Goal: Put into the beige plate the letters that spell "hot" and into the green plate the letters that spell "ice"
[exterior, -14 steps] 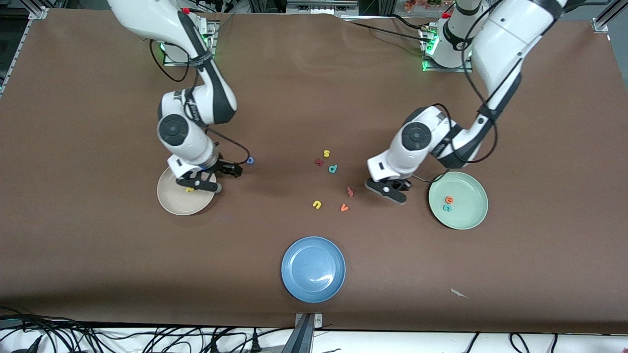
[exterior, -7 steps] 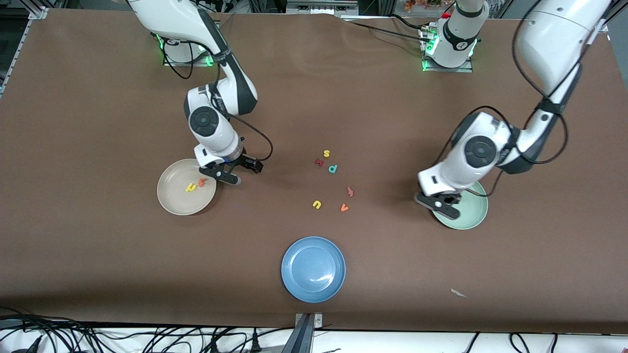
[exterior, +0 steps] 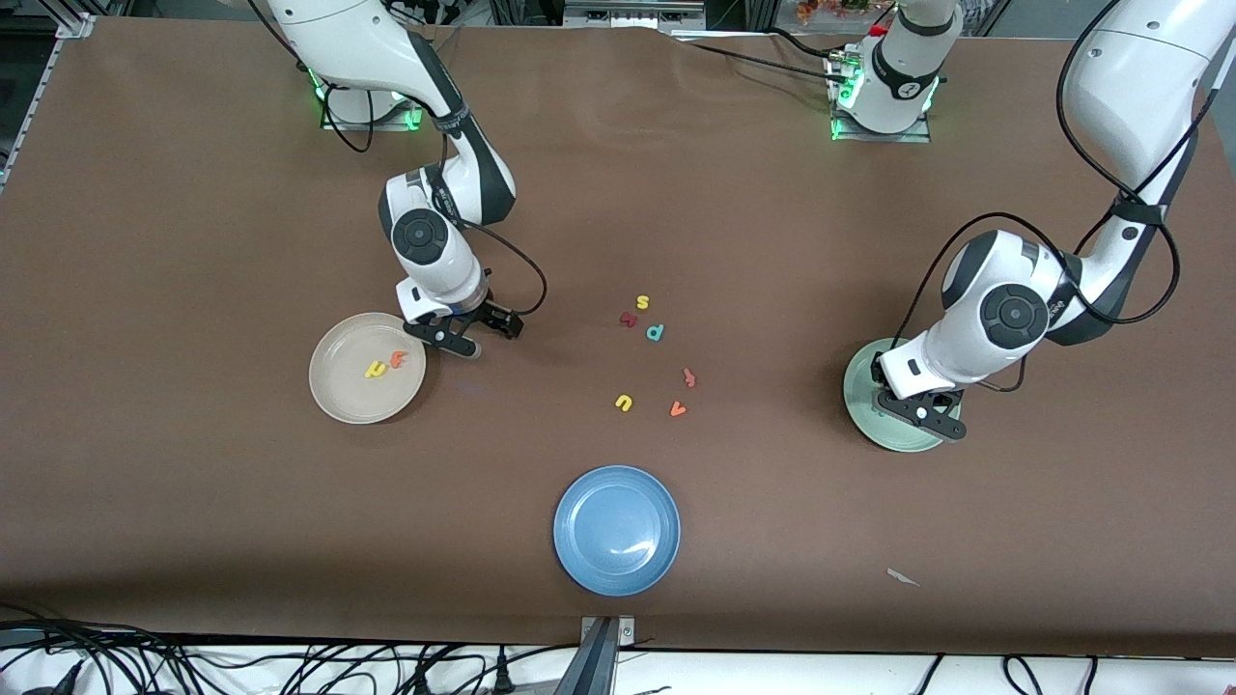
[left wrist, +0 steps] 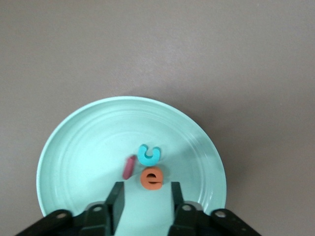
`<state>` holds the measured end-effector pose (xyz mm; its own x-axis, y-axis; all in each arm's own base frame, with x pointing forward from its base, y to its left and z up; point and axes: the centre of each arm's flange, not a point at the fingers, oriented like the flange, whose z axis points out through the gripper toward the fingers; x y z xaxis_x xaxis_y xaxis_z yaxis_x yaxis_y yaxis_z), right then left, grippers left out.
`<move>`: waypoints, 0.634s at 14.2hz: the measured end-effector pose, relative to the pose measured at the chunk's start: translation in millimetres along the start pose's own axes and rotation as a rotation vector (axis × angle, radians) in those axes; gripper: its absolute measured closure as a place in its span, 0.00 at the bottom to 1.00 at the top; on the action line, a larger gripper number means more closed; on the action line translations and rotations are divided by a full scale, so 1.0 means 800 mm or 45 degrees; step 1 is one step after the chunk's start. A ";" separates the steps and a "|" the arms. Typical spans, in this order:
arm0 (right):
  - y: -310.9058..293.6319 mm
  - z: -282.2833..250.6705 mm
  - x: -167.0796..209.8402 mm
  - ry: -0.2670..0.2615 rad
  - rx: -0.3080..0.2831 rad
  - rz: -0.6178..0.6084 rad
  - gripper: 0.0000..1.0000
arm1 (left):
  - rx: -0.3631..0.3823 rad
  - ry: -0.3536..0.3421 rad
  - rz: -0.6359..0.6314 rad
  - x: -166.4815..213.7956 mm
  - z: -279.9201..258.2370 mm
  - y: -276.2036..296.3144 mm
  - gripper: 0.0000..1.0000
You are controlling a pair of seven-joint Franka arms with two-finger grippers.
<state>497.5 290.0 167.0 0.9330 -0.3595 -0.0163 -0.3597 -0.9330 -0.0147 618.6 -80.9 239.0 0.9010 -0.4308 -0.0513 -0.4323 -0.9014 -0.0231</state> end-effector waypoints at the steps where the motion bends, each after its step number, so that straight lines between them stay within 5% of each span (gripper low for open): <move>1: -0.001 0.000 -0.001 0.001 0.001 -0.001 0.07 | -0.008 -0.008 0.011 0.002 -0.006 0.010 0.39; 5: -0.004 -0.004 -0.004 0.001 0.010 -0.006 0.25 | -0.053 -0.030 -0.027 0.007 -0.062 0.034 0.01; 9: -0.004 -0.006 -0.005 0.000 0.011 -0.006 0.34 | -0.004 -0.129 -0.043 0.001 -0.152 0.046 0.00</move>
<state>495.2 294.1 171.8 0.9348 -0.3549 -0.0163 -0.3552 -0.9345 -0.0238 607.6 -119.4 359.3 0.9067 -0.3939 -0.1510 -0.4016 -0.9155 -0.0233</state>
